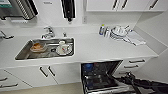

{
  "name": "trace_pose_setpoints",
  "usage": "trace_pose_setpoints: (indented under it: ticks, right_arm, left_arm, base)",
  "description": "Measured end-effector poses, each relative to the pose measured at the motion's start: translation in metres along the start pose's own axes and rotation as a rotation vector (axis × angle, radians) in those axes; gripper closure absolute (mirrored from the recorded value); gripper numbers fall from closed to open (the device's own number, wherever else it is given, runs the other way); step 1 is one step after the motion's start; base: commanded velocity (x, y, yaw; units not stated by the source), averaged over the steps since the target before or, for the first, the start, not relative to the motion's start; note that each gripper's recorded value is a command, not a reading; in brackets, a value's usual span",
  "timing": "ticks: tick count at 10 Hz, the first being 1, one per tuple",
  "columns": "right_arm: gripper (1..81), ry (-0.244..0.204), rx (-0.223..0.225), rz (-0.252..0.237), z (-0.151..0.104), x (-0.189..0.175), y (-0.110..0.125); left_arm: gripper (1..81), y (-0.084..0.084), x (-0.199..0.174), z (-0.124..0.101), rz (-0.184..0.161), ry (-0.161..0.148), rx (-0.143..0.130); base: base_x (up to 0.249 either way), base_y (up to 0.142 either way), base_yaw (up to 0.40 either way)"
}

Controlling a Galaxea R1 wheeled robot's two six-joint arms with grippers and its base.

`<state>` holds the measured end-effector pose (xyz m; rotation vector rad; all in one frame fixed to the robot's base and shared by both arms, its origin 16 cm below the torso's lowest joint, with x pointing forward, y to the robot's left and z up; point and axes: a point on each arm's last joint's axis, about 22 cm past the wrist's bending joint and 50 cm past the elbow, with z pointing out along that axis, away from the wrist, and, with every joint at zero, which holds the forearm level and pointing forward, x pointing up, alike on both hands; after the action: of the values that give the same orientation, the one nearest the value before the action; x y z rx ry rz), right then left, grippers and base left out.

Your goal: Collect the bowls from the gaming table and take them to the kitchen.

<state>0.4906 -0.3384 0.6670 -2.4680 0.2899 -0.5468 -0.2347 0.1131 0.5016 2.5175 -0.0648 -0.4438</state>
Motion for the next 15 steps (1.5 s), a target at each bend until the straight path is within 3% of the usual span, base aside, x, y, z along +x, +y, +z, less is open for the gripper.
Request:
trace_pose_setpoints:
  ticks: [1,2,4,6,9,11,13,15]
  right_arm:
    - [1.0,-0.074,-0.062,0.033,-0.021,-0.038,0.036]
    - [1.0,-0.154,-0.098,0.068,-0.034,-0.086,0.058]
    - [1.0,-0.287,-0.111,0.116,-0.048,-0.170,0.069]
    - [1.0,-0.375,-0.141,0.143,-0.070,-0.235,0.084]
    - [1.0,-0.476,-0.156,0.152,-0.088,-0.314,0.089]
    - [1.0,-0.538,-0.154,0.154,-0.086,-0.374,0.087]
    - [1.0,-0.550,-0.137,0.135,-0.078,-0.411,0.081]
    - [1.0,-0.539,-0.151,0.122,-0.071,-0.431,0.090]
  left_arm:
    - [1.0,-0.017,0.007,-0.001,0.005,-0.016,0.048]
    - [1.0,-0.028,0.011,-0.003,0.010,-0.024,0.075]
    - [1.0,-0.030,0.019,-0.002,0.014,-0.017,0.079]
    - [1.0,-0.031,0.030,-0.003,0.023,-0.006,0.084]
    - [1.0,-0.037,0.062,-0.006,0.052,0.030,0.092]
    - [1.0,-0.043,0.082,-0.009,0.091,0.048,0.100]
    - [1.0,-0.052,0.105,-0.011,0.109,0.071,0.117]
    - [1.0,-0.060,0.127,-0.012,0.123,0.094,0.128]
  base:
    - [0.000,0.000,0.000]
    - [0.000,0.000,0.000]
    - [0.000,0.000,0.000]
    - [0.000,0.000,0.000]
    - [0.000,0.000,0.000]
    - [0.000,0.000,0.000]
    - [0.000,0.000,0.000]
    - [0.000,0.000,0.000]
